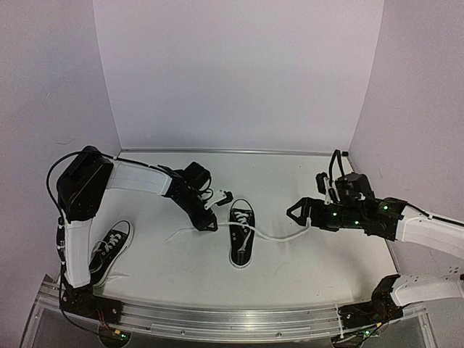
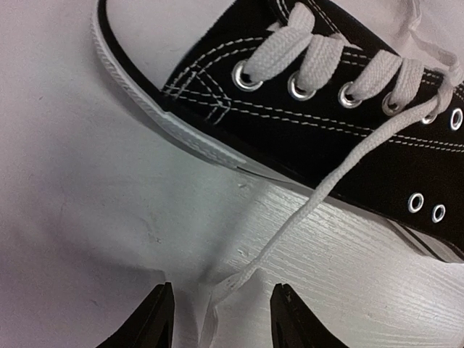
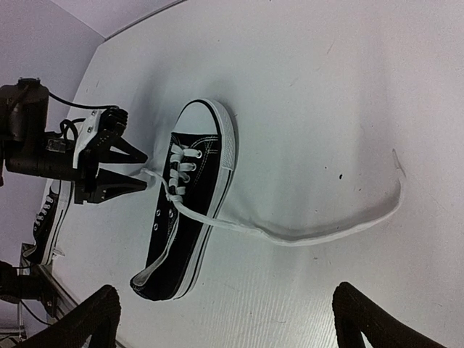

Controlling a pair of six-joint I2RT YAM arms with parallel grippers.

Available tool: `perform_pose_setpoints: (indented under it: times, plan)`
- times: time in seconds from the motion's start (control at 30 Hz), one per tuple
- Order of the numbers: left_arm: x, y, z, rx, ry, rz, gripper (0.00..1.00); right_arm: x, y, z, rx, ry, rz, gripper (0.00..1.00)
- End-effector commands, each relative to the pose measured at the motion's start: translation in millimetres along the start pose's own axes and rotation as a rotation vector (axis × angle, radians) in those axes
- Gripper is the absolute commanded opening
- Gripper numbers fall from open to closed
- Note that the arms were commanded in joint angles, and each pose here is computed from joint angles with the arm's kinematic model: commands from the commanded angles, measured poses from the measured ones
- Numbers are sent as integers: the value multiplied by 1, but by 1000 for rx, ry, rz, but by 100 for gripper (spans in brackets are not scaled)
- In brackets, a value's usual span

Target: Tie the shoes

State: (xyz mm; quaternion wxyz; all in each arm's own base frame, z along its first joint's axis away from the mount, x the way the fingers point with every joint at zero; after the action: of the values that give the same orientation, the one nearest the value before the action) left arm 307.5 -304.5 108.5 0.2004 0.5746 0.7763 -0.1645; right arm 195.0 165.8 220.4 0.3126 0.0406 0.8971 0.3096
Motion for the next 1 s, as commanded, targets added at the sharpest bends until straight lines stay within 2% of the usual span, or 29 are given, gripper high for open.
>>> perform_pose_setpoints:
  times: [0.0, 0.1, 0.2, 0.23, 0.4, 0.53, 0.63, 0.77, 0.97]
  plan:
    - [-6, 4, 3, 4, 19, 43, 36, -2, 1, 1, -22, -16, -14, 98]
    - [-5, 5, 4, -8, 30, 39, 26, -2, 2, 1, -22, -16, -16, 98]
    - [-9, 4, -6, -34, -3, 17, 3, -3, 3, 4, -21, -10, -21, 98]
    - [-10, 3, -11, -30, -27, 12, 0, -3, 3, 5, -21, -6, -24, 98]
    - [-25, -12, -38, 27, -252, -7, 0, -2, 7, 22, -43, 57, -51, 96]
    - [-41, -22, -45, 59, -372, -6, 0, -2, 13, 40, -81, 98, -69, 84]
    - [-53, -32, -43, 82, -419, 10, 0, -8, 23, 54, -129, 122, -85, 73]
    - [-65, -43, -37, 85, -444, 45, 0, -15, 36, 74, -180, 163, -97, 64]
    - [-73, -49, -38, 81, -471, 70, 0, -22, 49, 101, -251, 187, -86, 56]
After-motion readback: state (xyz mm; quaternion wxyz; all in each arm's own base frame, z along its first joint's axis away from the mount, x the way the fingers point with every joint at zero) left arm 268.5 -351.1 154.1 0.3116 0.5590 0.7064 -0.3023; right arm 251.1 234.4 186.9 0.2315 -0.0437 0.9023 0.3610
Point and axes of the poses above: each gripper's point midway between its finger pads, its own z axis out along the fingers, its own y axis along the line the jaws close on, x = y × z, the point moved 10 cm from there along -z, back along the fingers, and after that the axes turned 8 degrees about z, right-handed, at the moved point
